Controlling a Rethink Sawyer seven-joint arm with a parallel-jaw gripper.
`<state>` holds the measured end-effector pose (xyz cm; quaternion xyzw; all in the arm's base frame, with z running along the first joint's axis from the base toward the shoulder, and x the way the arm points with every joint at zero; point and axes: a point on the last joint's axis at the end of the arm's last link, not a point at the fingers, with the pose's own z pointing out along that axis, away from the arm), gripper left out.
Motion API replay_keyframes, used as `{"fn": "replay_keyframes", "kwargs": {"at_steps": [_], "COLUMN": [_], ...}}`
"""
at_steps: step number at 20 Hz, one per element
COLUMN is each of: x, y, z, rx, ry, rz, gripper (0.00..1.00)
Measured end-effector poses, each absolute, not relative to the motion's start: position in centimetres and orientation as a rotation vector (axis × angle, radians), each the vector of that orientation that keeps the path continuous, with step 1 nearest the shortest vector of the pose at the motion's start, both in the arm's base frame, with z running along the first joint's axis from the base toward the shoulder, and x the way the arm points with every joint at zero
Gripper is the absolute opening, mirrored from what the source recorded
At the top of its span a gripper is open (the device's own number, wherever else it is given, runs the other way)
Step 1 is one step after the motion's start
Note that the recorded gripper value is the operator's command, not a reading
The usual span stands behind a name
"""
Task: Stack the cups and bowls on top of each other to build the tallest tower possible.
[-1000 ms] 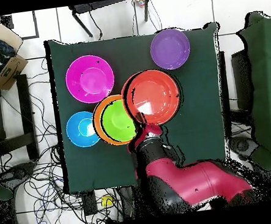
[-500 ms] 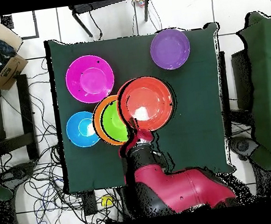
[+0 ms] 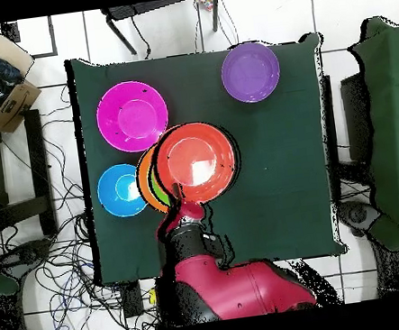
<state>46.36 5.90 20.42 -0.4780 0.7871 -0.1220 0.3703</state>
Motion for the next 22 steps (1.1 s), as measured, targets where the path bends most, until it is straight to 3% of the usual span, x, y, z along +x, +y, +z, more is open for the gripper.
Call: {"fn": "replay_keyframes", "kwargs": {"at_steps": [22], "x": [43.9], "y": [8.1], "z": [17.0], "rx": [-1.183], "ry": [2.042], "rz": [-0.316], "gripper": [0.0]}}
